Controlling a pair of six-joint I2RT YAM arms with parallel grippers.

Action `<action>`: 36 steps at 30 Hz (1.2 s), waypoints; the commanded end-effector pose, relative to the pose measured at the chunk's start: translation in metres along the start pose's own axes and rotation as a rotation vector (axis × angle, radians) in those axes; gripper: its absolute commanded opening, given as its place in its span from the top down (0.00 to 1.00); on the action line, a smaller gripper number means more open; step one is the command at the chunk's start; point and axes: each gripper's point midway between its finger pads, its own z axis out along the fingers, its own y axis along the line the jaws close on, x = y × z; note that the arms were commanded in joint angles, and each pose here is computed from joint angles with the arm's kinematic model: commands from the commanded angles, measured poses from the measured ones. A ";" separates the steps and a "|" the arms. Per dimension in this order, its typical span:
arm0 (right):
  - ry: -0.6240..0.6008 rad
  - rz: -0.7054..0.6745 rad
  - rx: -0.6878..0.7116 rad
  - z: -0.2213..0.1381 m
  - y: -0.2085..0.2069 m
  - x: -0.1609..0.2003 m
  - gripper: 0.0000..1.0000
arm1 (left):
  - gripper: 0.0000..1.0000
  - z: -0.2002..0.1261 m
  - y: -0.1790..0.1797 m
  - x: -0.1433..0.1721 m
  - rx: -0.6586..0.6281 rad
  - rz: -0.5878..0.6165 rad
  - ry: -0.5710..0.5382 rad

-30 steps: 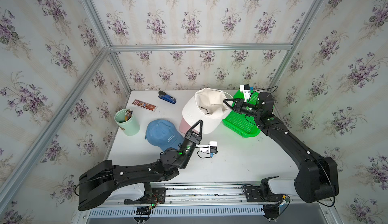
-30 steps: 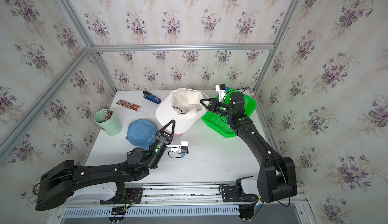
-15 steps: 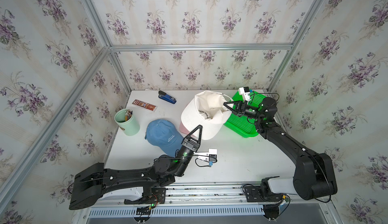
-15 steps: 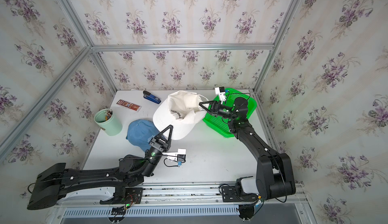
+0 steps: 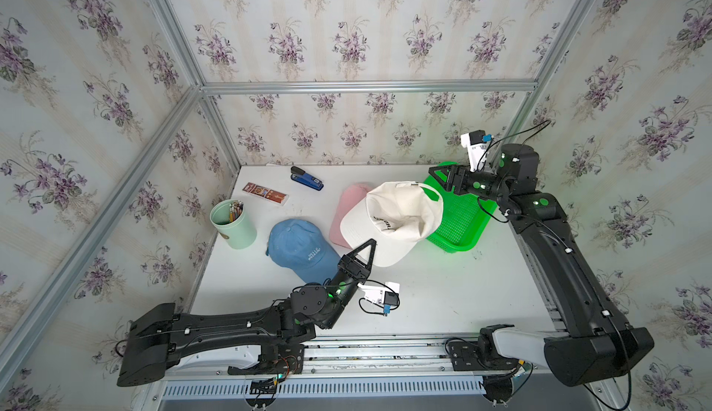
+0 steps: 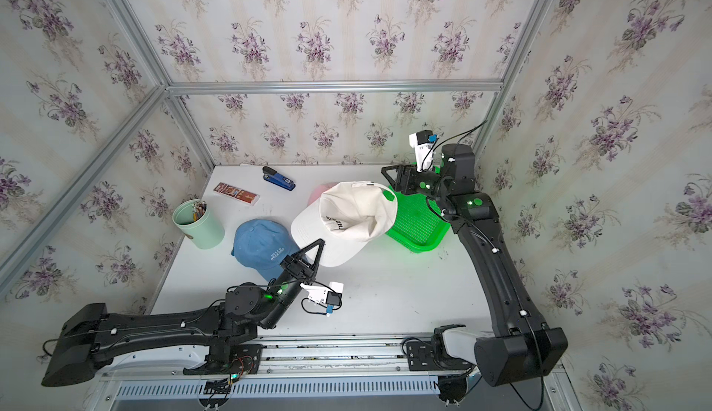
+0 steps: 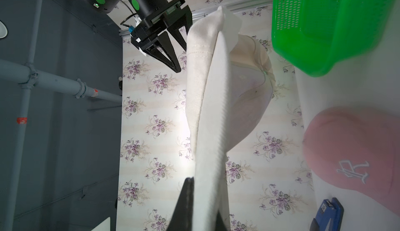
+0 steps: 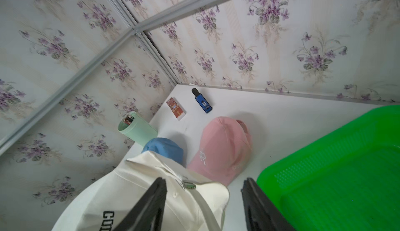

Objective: Turn the baseball cap inside out
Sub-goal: Turn over the baseball cap.

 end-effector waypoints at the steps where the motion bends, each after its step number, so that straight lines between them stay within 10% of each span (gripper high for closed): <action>1: 0.078 -0.083 0.062 -0.012 -0.006 0.024 0.38 | 0.91 -0.001 -0.014 -0.004 0.059 -0.009 -0.012; 17: 0.468 -0.538 0.103 0.032 0.037 0.118 0.36 | 0.89 -0.030 -0.054 -0.027 0.259 0.039 -0.193; 36: 0.650 -0.610 0.039 0.073 0.028 0.160 0.35 | 0.88 -0.012 -0.017 -0.002 0.167 -0.050 -0.171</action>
